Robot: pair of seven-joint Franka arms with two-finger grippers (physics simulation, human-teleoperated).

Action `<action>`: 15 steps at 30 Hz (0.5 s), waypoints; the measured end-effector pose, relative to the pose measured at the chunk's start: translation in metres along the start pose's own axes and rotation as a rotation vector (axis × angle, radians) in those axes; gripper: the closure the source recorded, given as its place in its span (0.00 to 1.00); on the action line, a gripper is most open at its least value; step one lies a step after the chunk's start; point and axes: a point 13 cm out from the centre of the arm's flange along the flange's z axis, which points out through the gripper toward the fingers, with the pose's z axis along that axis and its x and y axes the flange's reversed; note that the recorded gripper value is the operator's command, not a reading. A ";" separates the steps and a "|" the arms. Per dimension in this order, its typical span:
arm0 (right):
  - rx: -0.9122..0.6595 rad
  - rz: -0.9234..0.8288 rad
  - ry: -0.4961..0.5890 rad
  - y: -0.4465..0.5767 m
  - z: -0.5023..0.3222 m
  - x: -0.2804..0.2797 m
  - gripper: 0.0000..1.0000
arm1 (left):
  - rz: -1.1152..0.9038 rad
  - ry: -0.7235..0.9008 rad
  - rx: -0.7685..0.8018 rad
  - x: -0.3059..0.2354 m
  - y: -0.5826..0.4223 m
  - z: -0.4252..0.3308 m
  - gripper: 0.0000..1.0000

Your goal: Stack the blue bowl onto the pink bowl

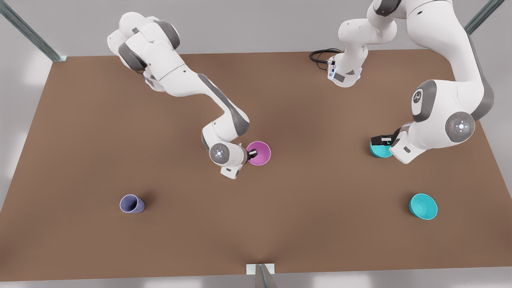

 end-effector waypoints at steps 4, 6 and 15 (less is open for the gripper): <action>0.005 0.083 0.014 0.028 0.048 -0.003 0.79 | -0.003 0.001 0.000 0.000 0.000 0.000 0.00; 0.011 0.128 0.012 0.033 0.066 -0.004 0.79 | -0.004 0.001 0.000 0.000 0.000 0.000 0.00; 0.008 0.330 -0.049 0.033 0.054 -0.024 0.00 | -0.017 -0.043 0.010 0.008 0.001 -0.032 0.00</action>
